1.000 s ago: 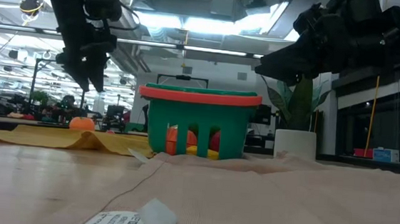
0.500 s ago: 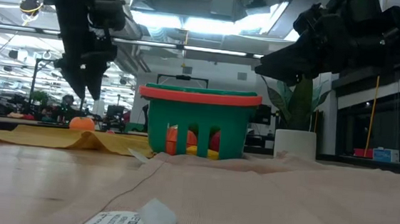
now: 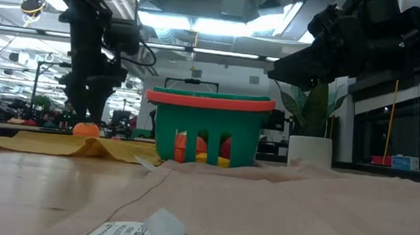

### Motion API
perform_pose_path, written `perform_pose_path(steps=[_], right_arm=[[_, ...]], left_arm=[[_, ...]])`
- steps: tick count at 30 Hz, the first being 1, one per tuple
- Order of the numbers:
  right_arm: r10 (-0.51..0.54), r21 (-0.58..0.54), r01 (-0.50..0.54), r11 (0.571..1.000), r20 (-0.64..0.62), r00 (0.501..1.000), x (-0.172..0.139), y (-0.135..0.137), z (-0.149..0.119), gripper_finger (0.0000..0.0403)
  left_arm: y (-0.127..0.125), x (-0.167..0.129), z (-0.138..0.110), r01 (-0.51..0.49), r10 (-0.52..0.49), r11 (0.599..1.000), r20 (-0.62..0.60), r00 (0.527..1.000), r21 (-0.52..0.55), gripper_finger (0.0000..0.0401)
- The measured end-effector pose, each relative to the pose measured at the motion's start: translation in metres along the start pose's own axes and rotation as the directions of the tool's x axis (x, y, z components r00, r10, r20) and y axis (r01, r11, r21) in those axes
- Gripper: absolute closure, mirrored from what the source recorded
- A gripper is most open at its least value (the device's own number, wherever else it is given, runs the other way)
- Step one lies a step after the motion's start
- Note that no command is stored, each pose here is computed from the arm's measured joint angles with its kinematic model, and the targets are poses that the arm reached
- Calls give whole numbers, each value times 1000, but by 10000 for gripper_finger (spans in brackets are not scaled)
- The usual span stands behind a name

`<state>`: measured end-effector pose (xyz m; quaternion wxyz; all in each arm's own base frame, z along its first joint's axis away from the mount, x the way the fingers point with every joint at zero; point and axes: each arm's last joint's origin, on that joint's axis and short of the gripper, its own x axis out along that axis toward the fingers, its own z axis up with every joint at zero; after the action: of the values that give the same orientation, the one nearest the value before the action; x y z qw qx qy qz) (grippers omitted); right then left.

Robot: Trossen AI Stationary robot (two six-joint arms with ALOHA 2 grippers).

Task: Pick and placing Produce into tupperware
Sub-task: Put the orange into the basket

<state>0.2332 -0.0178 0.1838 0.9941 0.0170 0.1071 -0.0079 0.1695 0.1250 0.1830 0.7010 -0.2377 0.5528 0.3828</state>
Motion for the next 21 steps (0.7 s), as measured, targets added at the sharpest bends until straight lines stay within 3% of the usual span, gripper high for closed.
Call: perform_pose_path(steps=[8,21], right_arm=[[0,2,0,1000,-1,1000,0,0,0,178],[0,6,0,1000,-9,1000,0,0,-1,178]], left_arm=[[-3,13,1,-15,15,1000,-52,999,10,79],[-4,16,5,-17,17,1000,-33,999,10,79]])
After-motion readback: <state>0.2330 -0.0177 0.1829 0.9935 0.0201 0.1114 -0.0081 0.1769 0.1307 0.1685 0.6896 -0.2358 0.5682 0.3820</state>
